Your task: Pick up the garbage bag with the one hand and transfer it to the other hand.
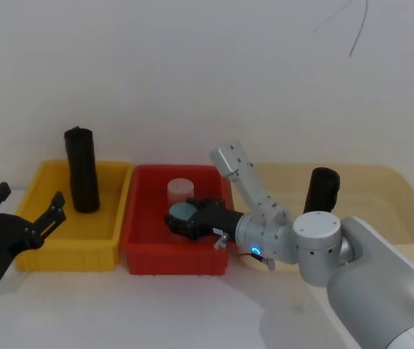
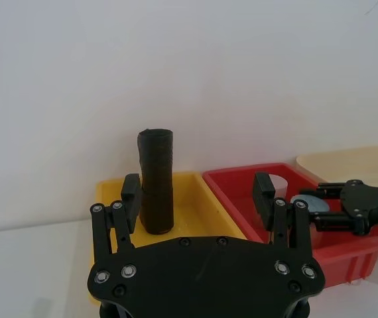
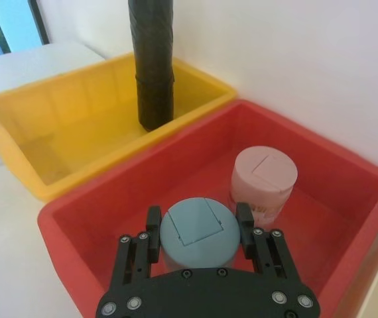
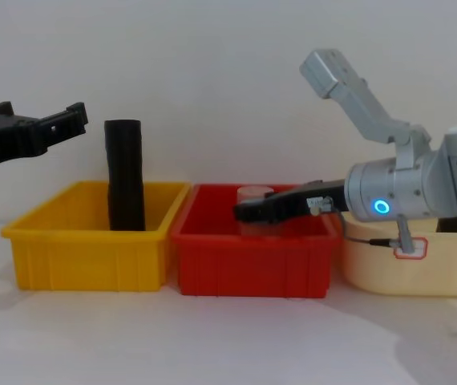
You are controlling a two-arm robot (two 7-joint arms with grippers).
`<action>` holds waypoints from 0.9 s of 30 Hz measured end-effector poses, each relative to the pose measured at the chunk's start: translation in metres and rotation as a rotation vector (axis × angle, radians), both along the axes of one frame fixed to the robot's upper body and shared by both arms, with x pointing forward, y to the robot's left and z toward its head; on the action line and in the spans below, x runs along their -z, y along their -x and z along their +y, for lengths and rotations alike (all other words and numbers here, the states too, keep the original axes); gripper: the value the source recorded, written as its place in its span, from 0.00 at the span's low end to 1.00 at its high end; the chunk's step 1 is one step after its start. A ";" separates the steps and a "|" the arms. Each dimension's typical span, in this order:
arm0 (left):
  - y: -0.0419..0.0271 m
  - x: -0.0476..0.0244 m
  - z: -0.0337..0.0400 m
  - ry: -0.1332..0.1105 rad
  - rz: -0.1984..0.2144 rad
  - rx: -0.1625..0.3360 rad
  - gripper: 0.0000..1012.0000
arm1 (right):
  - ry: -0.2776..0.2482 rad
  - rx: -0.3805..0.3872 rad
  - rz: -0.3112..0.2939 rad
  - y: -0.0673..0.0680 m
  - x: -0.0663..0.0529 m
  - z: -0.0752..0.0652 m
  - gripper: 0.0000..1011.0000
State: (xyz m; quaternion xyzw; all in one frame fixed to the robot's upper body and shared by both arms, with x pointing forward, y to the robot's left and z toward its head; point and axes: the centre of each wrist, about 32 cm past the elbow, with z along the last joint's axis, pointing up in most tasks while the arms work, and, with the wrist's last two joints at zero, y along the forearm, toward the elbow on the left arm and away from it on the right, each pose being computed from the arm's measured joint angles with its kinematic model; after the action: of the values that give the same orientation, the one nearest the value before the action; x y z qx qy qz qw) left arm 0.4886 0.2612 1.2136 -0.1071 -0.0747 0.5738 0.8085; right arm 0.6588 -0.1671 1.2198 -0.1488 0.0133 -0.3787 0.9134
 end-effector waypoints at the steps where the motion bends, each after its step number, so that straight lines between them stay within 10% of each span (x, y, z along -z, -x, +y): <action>1: 0.0000 0.0000 0.0000 0.000 0.000 0.000 0.99 | -0.002 -0.001 -0.005 0.001 -0.001 0.000 0.65; 27: 0.0000 0.0000 0.0000 0.000 0.000 0.000 0.99 | -0.058 0.114 -0.238 0.030 -0.059 -0.038 0.65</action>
State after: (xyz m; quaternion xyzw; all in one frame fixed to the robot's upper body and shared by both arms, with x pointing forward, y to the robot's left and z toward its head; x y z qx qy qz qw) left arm 0.4886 0.2612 1.2136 -0.1072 -0.0747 0.5738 0.8085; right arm 0.6288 -0.2054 1.2788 -0.0754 -0.0756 -0.4443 0.8895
